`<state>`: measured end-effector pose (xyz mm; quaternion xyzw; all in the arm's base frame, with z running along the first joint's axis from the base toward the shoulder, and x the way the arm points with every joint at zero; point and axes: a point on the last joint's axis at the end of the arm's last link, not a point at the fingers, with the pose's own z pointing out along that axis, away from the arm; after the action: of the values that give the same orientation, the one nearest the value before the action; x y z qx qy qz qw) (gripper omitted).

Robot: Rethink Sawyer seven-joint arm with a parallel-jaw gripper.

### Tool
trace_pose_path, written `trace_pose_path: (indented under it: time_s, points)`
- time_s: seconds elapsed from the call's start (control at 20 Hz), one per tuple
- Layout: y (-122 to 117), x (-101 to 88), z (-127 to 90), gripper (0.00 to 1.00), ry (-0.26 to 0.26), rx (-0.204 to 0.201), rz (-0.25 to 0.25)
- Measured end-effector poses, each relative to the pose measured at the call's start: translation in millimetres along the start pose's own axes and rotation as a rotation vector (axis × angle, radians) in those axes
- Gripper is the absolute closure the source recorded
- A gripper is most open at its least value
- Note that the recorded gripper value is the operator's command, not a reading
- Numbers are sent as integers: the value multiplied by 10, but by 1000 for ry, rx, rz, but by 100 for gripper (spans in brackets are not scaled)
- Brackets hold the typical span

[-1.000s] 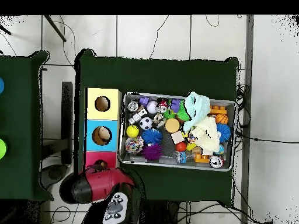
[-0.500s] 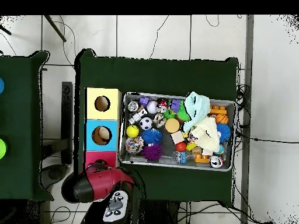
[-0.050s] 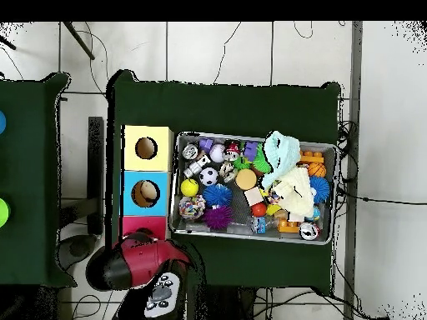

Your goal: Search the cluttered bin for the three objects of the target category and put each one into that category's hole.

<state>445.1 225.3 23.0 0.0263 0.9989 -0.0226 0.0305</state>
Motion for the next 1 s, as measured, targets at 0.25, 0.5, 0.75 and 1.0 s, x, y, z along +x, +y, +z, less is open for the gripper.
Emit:
trace_pose_path:
  time_s: [0.25,0.5,0.75,1.0]
  points:
    - [7,1,2,0,-4,0,-1]
    - [6,2,2,0,-4,0,-1]
    - [7,2,1,0,-4,0,-1]
    - [7,2,0,100,-5,1,-2]
